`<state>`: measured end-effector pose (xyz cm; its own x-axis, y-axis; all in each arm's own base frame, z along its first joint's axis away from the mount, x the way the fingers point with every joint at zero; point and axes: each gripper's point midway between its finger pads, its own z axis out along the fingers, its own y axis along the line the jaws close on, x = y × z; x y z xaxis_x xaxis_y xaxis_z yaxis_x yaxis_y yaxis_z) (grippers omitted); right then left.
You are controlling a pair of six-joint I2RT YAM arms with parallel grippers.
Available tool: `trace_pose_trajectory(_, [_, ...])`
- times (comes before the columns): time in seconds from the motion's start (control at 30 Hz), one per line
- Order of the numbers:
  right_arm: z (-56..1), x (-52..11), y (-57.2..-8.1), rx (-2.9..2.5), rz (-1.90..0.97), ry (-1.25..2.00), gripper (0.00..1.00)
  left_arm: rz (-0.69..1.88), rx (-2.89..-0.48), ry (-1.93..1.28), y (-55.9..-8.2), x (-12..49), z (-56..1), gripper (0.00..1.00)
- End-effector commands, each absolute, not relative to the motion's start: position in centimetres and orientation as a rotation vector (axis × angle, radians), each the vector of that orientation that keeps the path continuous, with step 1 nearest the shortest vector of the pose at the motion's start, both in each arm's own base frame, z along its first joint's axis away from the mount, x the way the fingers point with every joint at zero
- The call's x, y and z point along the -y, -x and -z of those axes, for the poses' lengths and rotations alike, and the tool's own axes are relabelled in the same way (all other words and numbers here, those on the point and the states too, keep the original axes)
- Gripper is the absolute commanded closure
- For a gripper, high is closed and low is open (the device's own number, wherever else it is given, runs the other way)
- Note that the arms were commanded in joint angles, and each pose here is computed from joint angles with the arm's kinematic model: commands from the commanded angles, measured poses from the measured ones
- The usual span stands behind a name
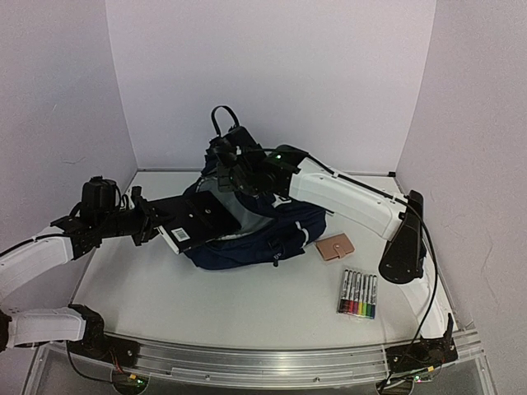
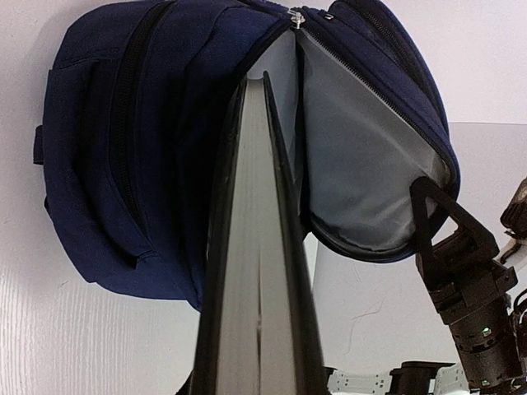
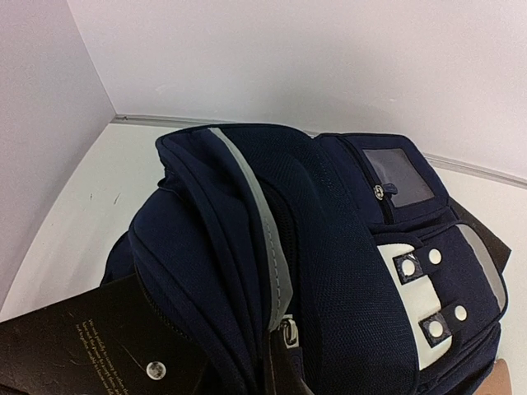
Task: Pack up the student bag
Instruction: Place the book in the student bag.
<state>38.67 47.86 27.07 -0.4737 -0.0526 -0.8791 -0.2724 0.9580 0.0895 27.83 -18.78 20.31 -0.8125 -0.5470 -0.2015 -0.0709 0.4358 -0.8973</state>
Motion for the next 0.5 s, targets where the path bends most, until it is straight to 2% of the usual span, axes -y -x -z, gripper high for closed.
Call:
trace_pose_trajectory(0.0, [-38.4, -50.4, -38.2, -1.800, -0.655, 0.086, 1.00, 1.447, -2.102, 0.425, -28.8, 19.8, -23.7, 1.00])
trace_pose_trajectory(0.17, [-37.1, -53.3, -35.8, -1.830, -0.769, 0.225, 1.00, 1.476, -1.997, 0.369, -31.0, 20.7, -25.8, 1.00])
trace_pose_trajectory(0.47, [-38.6, -56.2, -31.4, -1.829, -0.994, 0.286, 1.00, 1.395, -1.915, 0.306, -35.0, 22.3, -26.8, 1.00])
